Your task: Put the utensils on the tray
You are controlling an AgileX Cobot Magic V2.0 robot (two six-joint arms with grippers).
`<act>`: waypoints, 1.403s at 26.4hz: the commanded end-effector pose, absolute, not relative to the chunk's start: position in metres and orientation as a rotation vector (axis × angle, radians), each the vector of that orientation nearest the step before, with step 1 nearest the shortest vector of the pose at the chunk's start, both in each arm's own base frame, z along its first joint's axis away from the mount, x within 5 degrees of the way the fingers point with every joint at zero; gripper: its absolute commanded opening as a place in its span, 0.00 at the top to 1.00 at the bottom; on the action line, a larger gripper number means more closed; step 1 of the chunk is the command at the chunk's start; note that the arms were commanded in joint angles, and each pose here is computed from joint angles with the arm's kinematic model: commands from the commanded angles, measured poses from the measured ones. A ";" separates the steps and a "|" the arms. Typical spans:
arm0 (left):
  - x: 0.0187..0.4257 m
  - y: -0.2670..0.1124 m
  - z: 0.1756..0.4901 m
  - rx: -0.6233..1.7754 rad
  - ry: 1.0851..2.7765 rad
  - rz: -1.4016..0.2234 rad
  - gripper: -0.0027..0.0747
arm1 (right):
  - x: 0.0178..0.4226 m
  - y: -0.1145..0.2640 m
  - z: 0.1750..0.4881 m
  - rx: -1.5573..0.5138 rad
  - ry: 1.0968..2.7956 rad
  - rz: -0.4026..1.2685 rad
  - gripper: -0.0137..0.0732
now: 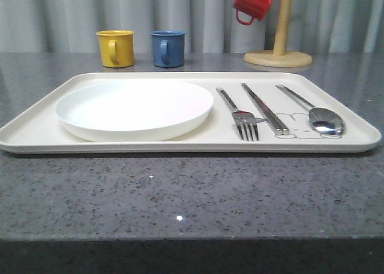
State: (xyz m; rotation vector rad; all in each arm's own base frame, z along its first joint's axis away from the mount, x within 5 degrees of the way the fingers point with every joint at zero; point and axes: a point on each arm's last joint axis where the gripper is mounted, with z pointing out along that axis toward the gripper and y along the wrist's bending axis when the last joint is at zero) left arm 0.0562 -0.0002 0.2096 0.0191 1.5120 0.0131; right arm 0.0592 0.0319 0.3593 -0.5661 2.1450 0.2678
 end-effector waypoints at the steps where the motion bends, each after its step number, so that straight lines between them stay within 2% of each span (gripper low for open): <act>1: 0.053 -0.002 0.216 0.029 1.429 -0.015 0.99 | 0.062 0.033 0.370 -0.558 2.069 0.269 0.92; 12: 0.053 -0.003 0.216 0.051 1.432 -0.039 0.99 | 0.062 0.033 0.370 -0.558 2.068 0.269 0.92; 16: 0.053 -0.003 0.216 0.097 1.429 0.018 0.99 | 0.062 0.033 0.370 -0.558 2.068 0.269 0.92; 37: 0.053 -0.003 0.216 0.095 1.429 0.017 0.99 | 0.062 0.033 0.370 -0.558 2.068 0.269 0.92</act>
